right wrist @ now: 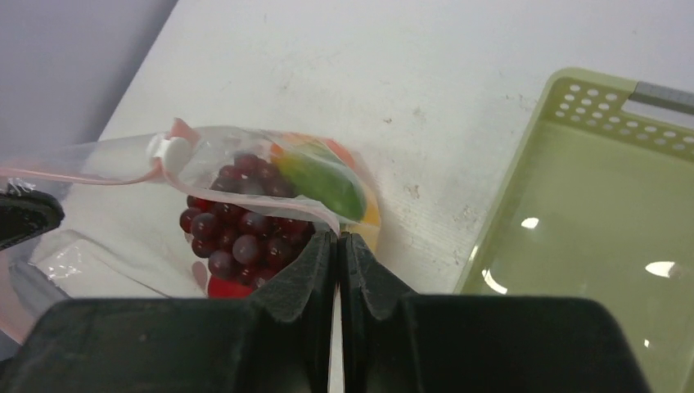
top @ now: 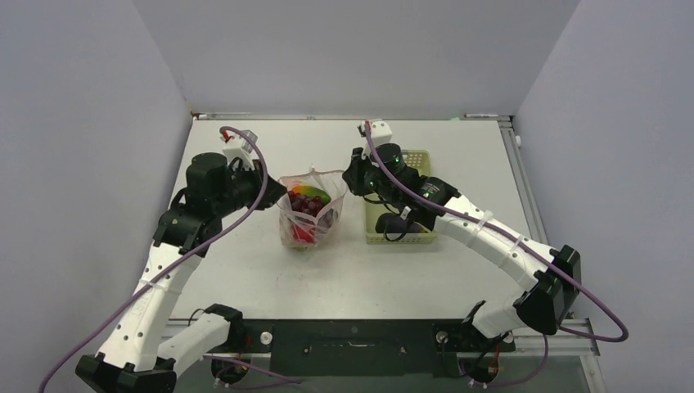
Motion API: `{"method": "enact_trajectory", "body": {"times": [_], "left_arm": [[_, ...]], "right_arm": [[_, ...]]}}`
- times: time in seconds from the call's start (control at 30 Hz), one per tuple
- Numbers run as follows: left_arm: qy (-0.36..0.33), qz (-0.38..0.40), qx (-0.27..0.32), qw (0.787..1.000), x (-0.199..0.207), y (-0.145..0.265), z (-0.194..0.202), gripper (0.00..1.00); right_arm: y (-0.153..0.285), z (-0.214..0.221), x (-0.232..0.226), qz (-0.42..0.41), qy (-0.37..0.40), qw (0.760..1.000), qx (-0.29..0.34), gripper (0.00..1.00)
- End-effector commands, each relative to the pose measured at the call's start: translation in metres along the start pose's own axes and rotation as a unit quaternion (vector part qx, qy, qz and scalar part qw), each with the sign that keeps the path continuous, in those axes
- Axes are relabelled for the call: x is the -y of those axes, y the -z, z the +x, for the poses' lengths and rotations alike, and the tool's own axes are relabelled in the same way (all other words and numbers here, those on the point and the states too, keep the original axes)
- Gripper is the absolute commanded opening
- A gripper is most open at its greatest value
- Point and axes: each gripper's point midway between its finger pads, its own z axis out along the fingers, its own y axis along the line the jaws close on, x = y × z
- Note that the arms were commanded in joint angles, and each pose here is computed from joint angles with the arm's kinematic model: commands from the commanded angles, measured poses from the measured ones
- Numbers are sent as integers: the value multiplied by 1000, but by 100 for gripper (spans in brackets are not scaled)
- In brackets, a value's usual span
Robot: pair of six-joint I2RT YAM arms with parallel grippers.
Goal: Place the food in the zip-top bag and seal the zipper
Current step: Adjust the zipper food storage bag at the center of the board, then pick up the fake vegetable from the bin.
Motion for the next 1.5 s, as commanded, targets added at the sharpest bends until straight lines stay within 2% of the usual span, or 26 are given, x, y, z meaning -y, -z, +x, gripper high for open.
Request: {"method": "enact_trajectory", "body": {"times": [0.0,0.17,0.27,0.43,0.5,0.87,1.03,1.3,1.47], "left_arm": [[-22,25,23,999,5,-9,-10,0],[-27,48,20,998,7,-16,-1,0],[-30,51,16,998,5,-18,5,0],[-33,45,10,998,-1,-20,14,0],[-34,41,6,999,-4,-20,18,0],[-37,22,-3,999,-15,-17,33,0],[-37,25,-6,999,-14,-16,37,0],[-41,24,-14,999,-14,-16,43,0],[-45,24,-14,999,-12,-15,44,0]], "right_arm": [[-13,13,12,4,-21,1000,-6,5],[-9,15,19,10,-19,1000,-11,13],[-1,5,20,15,-16,1000,-2,35],[13,-5,34,37,-4,999,5,65],[19,-8,40,47,-1,999,6,72],[57,-8,102,128,31,991,-13,84],[59,15,125,146,50,986,-68,85],[39,67,134,128,75,977,-154,100],[23,102,143,130,86,965,-212,100]]}}
